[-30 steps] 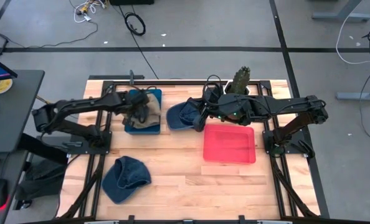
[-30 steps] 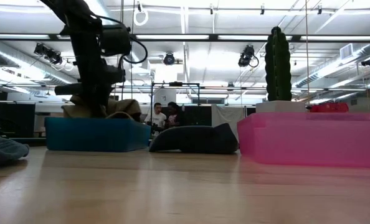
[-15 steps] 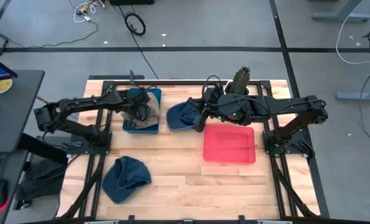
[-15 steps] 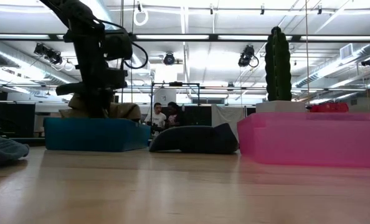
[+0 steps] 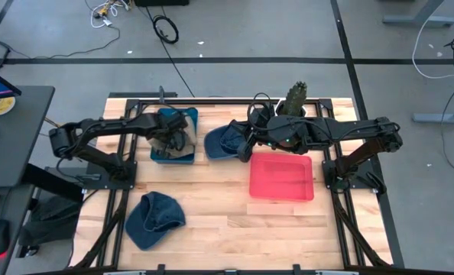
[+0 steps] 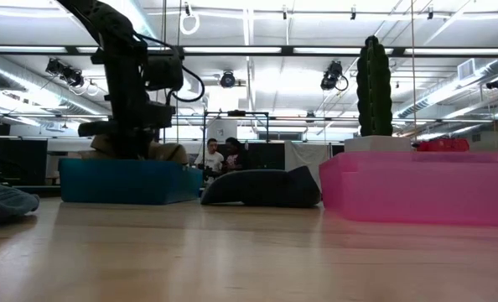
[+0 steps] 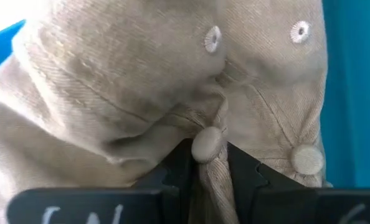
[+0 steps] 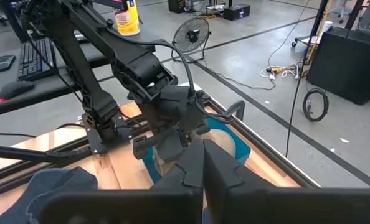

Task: Pick & Place hat
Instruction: Put the brown cap into the blue bin

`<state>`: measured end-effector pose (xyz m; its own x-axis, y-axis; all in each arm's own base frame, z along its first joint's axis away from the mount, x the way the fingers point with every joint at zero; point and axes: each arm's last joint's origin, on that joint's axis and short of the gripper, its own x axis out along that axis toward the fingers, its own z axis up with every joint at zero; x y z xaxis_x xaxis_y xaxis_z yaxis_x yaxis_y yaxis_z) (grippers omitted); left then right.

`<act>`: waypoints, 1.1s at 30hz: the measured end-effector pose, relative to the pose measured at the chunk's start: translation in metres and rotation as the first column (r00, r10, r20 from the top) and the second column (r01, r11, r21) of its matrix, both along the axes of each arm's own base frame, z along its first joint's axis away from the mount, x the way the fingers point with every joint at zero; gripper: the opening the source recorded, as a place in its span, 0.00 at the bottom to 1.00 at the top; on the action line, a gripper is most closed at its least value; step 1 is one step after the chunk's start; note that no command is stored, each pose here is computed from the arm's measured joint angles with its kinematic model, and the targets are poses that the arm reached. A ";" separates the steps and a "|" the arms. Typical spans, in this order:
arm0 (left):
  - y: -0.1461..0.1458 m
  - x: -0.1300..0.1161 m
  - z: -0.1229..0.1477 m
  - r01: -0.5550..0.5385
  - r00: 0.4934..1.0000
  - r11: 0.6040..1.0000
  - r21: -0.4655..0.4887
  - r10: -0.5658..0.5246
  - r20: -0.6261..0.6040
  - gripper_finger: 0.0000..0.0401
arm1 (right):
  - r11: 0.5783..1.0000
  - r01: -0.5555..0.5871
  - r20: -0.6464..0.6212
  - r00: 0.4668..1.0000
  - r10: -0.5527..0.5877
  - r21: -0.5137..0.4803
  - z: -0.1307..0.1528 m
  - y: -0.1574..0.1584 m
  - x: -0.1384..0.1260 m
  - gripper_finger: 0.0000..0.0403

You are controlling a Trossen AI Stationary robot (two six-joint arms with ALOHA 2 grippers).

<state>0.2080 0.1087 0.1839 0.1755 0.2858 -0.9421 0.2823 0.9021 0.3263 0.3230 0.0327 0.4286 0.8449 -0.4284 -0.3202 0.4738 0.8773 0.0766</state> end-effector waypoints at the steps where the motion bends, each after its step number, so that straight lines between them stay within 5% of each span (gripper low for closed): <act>1: -0.001 0.000 0.001 -0.003 1.000 1.000 0.008 0.003 0.000 0.18 | 1.000 0.000 0.000 1.000 0.000 0.000 0.000 0.000 0.000 0.02; 15: -0.010 0.008 0.041 0.028 1.000 0.998 0.054 -0.027 -0.010 0.18 | 0.999 -0.012 -0.018 1.000 0.011 -0.030 0.000 0.000 0.000 0.03; 25: -0.015 0.000 0.080 -0.150 0.986 0.989 -0.016 0.148 -0.076 0.18 | 0.999 -0.016 -0.046 0.999 0.014 -0.042 -0.002 0.000 -0.001 0.03; 33: -0.012 0.009 0.110 -0.216 0.974 0.976 -0.033 0.217 0.057 0.19 | 0.998 -0.022 -0.055 0.998 0.019 -0.056 -0.002 0.000 -0.001 0.03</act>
<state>0.2168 0.0964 0.2944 0.1687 0.2981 -0.9395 0.0599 0.9483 0.3117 0.3220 0.0326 0.4262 0.8357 -0.4298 -0.3419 0.4577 0.8891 0.0009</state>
